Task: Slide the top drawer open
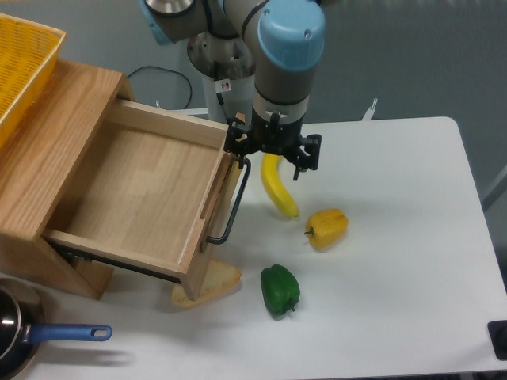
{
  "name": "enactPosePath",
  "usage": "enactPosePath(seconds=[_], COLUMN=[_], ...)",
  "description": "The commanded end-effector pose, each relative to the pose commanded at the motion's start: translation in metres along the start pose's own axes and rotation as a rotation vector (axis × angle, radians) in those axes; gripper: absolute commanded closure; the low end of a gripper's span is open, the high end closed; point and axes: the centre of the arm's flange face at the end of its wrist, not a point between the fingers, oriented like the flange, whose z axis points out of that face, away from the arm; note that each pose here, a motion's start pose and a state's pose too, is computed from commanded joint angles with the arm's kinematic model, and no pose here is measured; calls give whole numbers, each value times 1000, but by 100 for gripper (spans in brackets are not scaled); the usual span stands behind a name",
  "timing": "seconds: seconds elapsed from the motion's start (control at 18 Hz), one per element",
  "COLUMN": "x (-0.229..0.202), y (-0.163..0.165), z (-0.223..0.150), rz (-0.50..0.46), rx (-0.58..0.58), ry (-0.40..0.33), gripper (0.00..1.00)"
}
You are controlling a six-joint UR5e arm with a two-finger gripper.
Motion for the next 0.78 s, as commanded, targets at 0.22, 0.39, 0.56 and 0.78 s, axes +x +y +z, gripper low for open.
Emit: enactPosePath(seconds=[0.22, 0.39, 0.56, 0.78], x=[-50, -93, -135, -171], y=[24, 43, 56, 60], z=[-5, 4, 26, 51], rz=[39, 67, 152, 236], rx=[6, -3, -16, -13], ry=[-12, -8, 6, -3], gripper=[0, 0, 0, 0])
